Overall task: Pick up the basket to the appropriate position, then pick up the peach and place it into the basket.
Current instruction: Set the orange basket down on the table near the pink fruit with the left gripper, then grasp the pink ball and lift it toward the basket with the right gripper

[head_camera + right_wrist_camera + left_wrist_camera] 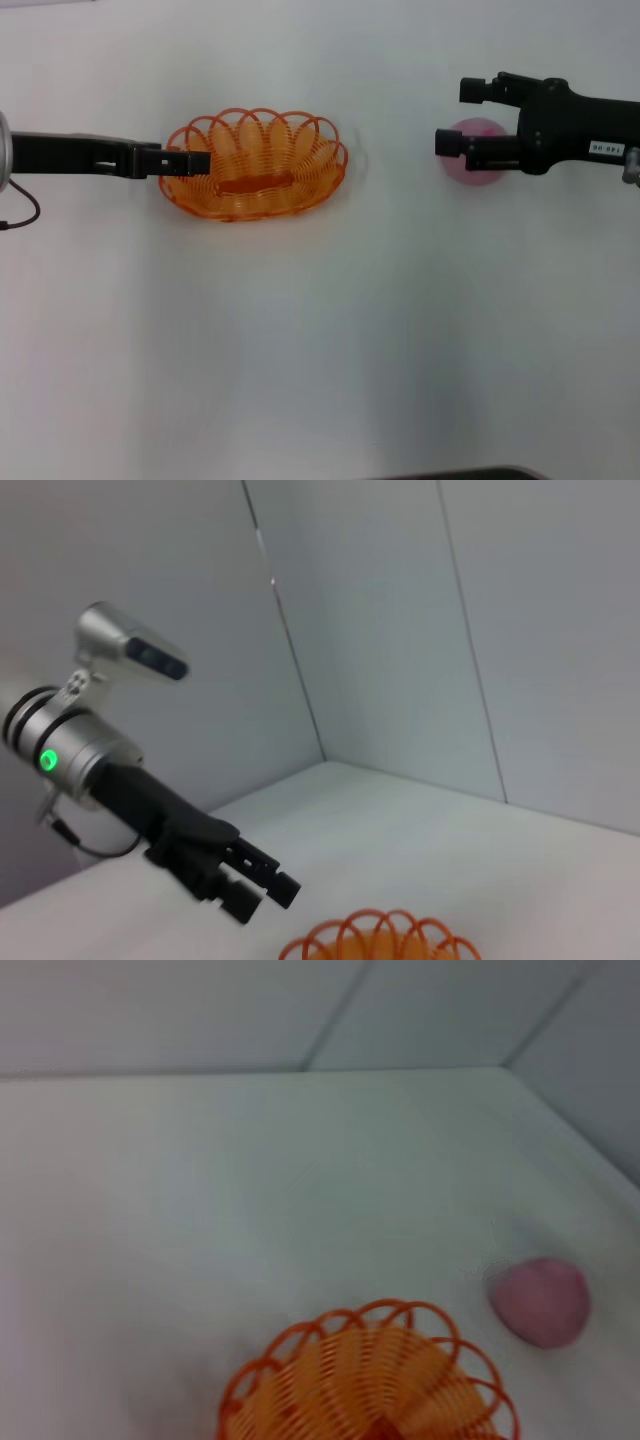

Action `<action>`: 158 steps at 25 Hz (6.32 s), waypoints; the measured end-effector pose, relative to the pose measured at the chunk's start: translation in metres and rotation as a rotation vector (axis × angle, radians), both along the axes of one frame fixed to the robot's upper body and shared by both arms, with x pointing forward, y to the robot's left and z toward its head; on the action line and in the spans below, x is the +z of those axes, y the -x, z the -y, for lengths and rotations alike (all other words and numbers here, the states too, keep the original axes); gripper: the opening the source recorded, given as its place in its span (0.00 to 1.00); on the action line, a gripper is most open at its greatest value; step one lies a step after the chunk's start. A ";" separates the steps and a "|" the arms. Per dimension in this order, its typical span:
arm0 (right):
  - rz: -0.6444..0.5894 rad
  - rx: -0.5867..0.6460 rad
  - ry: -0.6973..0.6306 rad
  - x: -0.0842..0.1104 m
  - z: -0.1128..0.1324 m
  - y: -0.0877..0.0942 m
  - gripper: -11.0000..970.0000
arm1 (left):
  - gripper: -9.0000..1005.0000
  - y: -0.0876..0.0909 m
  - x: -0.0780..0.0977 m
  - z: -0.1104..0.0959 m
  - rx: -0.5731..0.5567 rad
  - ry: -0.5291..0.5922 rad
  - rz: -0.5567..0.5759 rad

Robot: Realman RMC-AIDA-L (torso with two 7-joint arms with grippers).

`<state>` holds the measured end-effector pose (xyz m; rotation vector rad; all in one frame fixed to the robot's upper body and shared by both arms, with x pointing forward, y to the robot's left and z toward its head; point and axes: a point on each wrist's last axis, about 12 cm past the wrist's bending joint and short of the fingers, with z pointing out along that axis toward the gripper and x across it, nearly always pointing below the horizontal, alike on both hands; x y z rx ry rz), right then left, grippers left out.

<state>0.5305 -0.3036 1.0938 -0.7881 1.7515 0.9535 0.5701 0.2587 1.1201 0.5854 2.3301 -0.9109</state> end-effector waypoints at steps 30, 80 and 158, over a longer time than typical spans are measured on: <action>-0.100 -0.174 -0.048 -0.001 0.006 -0.017 0.98 | 0.87 0.032 -0.022 -0.010 -0.377 -0.006 0.448; -0.316 0.017 0.779 0.097 0.002 -0.057 0.98 | 0.87 0.086 -0.085 -0.008 -0.248 0.209 0.505; -0.248 0.013 0.825 0.015 -0.049 -0.081 0.24 | 0.87 0.097 -0.089 -0.005 -0.246 0.262 0.473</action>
